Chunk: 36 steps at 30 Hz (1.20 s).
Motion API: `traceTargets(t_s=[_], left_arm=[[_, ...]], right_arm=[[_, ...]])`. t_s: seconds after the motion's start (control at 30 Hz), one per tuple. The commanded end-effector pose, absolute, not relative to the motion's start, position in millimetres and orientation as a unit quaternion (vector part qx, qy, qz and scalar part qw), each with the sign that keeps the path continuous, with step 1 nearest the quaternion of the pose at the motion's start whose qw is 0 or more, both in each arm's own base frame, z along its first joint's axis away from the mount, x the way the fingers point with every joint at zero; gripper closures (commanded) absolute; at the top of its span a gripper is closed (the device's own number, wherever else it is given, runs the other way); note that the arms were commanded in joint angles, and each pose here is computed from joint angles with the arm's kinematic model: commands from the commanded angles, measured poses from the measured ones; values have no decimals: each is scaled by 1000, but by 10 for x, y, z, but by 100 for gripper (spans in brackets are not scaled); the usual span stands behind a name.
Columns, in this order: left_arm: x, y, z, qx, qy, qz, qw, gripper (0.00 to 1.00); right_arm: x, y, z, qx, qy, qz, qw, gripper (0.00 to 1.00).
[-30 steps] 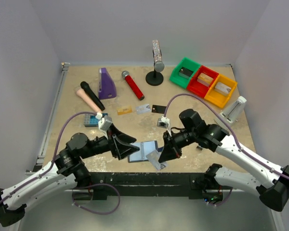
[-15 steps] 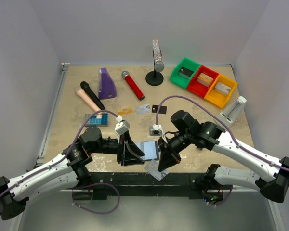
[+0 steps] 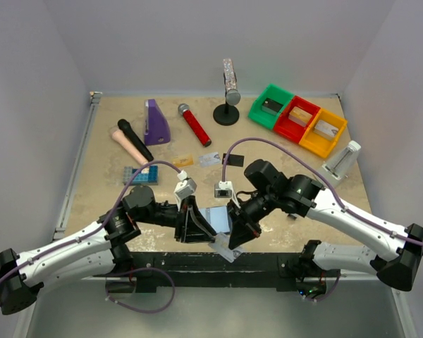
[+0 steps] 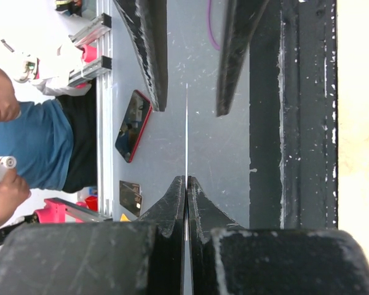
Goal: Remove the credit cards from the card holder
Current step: Place the credit card at the center of the board.
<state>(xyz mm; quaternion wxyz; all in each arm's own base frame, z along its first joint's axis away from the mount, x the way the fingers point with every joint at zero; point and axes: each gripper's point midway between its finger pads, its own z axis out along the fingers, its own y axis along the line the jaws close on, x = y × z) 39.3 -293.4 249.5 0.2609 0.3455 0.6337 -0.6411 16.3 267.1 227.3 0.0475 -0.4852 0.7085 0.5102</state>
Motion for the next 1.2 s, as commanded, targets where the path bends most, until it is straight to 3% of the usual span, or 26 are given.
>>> traceTargets(t_s=[0.0,0.37,0.5,0.6,0.67,0.73,0.8,0.9,1.0,1.17], left_arm=[[324,-2959,2658,362,604,-659,265,66],[283,-2992,2621,365,605,-662,252,75],[275,-2998,2600,365,605,-662,249,86],[268,-2996,2587,366,605,-662,248,100],[272,-2992,2585,364,606,-662,250,100],[282,-2983,2573,360,607,-661,255,100],[309,-2971,2558,353,610,-659,265,100],[383,-2941,2524,334,619,-650,286,100],[574,-2890,2507,291,636,-632,334,100],[1111,-2618,2488,143,663,-582,448,100]], right_arm=[[186,2707,2404,-498,696,512,69,100],[204,2729,2421,-501,698,507,71,100],[207,2737,2428,-502,697,507,72,100],[204,2733,2430,-502,697,506,73,100],[220,2726,2421,-500,702,501,77,100],[253,2713,2411,-495,711,492,88,88],[303,2717,2424,-483,720,486,105,57],[422,2691,2455,-464,738,468,142,27],[617,2636,2517,-424,760,450,201,21],[1024,2432,2594,-294,782,436,334,21]])
